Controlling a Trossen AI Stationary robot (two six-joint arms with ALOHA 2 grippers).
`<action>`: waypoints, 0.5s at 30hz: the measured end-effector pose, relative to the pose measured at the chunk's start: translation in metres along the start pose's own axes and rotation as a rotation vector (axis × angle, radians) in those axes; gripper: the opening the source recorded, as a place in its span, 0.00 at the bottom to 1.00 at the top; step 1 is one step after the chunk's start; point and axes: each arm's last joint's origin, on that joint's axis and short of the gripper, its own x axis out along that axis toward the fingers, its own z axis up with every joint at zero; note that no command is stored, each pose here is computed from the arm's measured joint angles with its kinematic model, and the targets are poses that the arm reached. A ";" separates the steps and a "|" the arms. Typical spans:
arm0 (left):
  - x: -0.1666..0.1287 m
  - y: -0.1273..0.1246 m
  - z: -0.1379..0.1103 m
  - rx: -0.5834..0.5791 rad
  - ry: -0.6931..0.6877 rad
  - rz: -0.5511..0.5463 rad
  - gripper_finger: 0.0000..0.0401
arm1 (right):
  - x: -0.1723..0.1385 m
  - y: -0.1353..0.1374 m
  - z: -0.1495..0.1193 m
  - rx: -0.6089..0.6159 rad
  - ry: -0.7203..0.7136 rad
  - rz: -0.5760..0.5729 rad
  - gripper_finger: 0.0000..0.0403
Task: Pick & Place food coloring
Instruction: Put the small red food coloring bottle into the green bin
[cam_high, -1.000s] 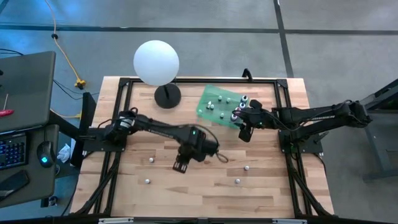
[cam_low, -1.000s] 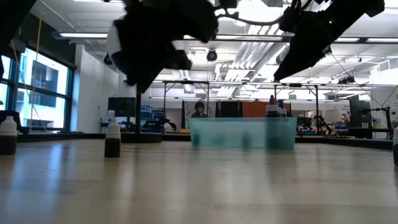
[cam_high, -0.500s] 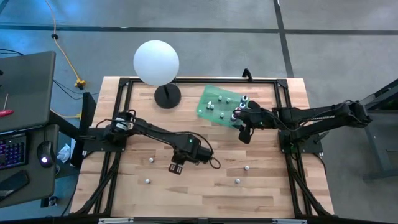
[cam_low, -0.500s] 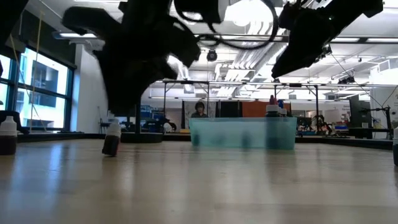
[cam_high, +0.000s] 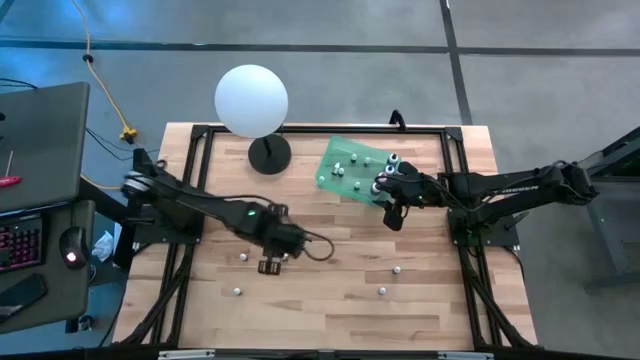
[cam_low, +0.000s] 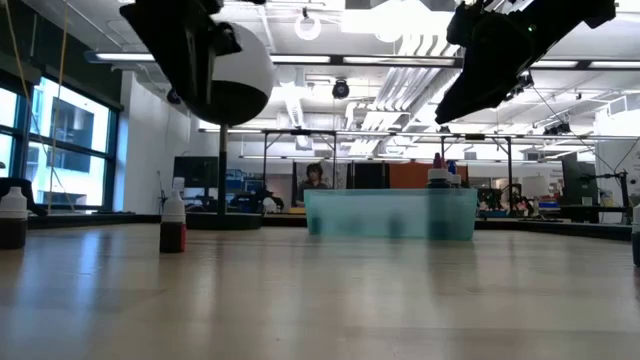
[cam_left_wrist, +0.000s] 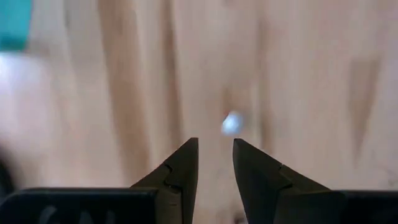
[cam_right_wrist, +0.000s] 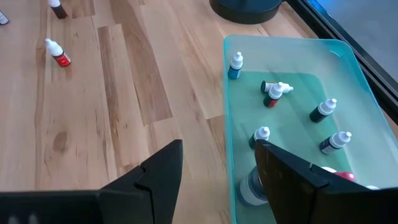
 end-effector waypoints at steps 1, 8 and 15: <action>0.004 -0.003 -0.005 -0.018 -0.062 -0.028 0.24 | 0.000 0.000 0.000 -0.001 0.000 0.000 0.48; 0.047 -0.005 -0.028 -0.109 -0.101 -0.125 0.24 | 0.000 0.000 0.000 -0.001 -0.001 0.000 0.48; 0.068 0.002 -0.031 -0.151 -0.048 -0.193 0.24 | 0.000 0.000 0.001 0.002 -0.012 0.002 0.48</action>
